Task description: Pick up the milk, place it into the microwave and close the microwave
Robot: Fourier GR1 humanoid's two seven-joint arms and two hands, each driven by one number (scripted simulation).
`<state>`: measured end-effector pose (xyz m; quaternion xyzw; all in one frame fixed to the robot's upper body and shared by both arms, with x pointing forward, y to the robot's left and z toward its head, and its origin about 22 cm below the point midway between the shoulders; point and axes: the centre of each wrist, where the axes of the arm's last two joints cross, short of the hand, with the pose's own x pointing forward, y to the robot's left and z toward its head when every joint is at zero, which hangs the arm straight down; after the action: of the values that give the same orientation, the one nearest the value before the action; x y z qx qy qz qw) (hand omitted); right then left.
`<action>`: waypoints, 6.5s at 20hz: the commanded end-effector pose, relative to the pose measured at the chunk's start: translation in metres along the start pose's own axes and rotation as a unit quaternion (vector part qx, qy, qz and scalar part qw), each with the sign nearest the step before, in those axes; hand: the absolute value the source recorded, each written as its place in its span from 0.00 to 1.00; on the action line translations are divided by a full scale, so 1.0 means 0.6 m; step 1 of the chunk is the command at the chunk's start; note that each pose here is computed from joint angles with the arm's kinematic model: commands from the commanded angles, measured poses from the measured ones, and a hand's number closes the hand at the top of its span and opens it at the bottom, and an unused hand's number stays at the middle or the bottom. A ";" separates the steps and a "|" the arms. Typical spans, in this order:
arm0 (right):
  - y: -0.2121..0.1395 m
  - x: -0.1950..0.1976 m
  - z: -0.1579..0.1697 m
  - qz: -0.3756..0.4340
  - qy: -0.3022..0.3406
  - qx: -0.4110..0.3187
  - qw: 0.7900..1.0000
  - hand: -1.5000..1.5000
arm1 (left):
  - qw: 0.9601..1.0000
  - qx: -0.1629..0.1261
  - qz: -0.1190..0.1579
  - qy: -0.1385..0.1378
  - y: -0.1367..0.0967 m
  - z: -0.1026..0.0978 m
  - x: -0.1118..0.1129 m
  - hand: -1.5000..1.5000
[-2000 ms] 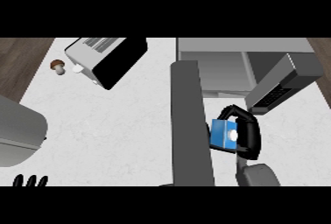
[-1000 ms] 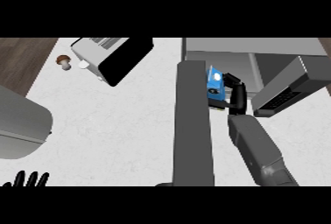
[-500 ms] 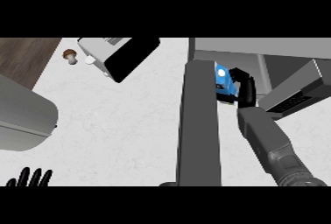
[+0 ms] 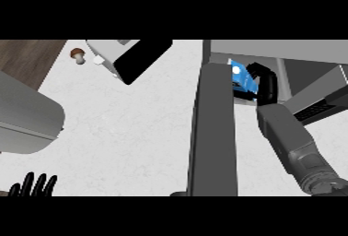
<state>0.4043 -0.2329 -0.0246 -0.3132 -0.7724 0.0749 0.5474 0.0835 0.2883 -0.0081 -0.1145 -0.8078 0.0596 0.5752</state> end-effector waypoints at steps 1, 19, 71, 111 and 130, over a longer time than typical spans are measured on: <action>-0.001 0.010 -0.012 -0.008 -0.023 -0.031 0.999 1.00 | 1.000 -0.006 0.011 0.000 -0.005 -0.010 -0.007 0.00; -0.031 0.033 -0.064 0.096 -0.040 -0.149 0.983 1.00 | 1.000 -0.022 0.000 0.010 0.011 -0.018 -0.008 0.00; 0.048 -0.072 0.175 -0.183 0.017 0.075 0.980 0.00 | 1.000 -0.010 -0.019 0.017 -0.001 -0.011 0.005 0.00; -0.323 -0.218 0.390 -0.231 0.061 0.018 0.971 0.00 | 0.971 -0.196 -0.100 0.098 -0.138 -0.136 -0.164 1.00; -0.393 -0.226 0.367 -0.267 0.030 0.041 0.962 0.00 | 0.841 -0.454 -0.172 0.238 -0.311 -0.195 -0.274 1.00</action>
<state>0.1409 -0.4436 -0.1127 -0.1354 -0.7736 -0.0514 0.6169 0.2341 0.0865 -0.0669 -0.2326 -0.6075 -0.4031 0.6438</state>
